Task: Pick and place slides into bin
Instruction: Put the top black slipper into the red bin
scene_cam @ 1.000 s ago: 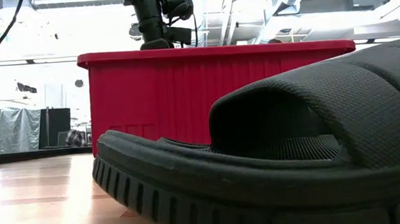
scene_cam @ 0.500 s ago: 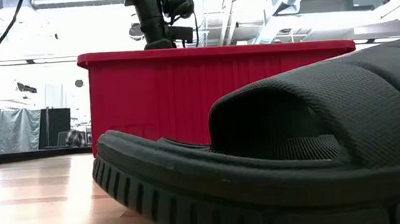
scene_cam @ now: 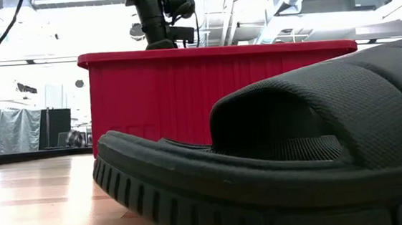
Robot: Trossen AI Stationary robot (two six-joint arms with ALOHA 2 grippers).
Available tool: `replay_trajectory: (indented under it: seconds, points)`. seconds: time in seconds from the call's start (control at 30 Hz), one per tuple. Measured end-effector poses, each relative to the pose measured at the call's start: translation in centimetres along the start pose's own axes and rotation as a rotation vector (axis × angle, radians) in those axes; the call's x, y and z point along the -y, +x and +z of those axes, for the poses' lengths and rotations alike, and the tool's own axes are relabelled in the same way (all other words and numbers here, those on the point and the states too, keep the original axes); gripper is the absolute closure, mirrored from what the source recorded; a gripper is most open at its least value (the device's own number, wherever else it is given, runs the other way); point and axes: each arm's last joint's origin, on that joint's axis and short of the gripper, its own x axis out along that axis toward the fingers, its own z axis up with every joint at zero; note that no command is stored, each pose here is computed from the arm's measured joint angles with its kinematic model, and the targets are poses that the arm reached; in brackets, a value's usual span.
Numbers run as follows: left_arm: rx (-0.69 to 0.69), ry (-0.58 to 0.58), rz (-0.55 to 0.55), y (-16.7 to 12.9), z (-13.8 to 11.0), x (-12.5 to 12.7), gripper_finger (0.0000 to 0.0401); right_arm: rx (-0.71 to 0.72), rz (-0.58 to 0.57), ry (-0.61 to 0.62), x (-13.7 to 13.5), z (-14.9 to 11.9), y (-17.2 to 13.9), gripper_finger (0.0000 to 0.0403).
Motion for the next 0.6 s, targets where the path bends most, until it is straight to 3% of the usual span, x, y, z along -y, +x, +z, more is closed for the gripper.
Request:
replay_trajectory:
  seconds: [0.27, 0.43, 0.6]
  points:
    - [0.001, -0.007, 0.029, -1.7, 0.5, -0.6, 0.0312, 0.000, 0.000, 0.000, 0.0, 0.0, 0.0, 0.0403]
    - [0.043, -0.019, 0.045, -5.3, 1.3, -1.6, 0.0312, 0.000, 0.000, 0.000, 0.0, 0.0, 0.0, 0.0403]
    - [0.204, -0.122, 0.063, -10.5, 1.7, -2.6, 0.0312, 0.000, 0.000, 0.000, 0.0, 0.0, 0.0, 0.0403]
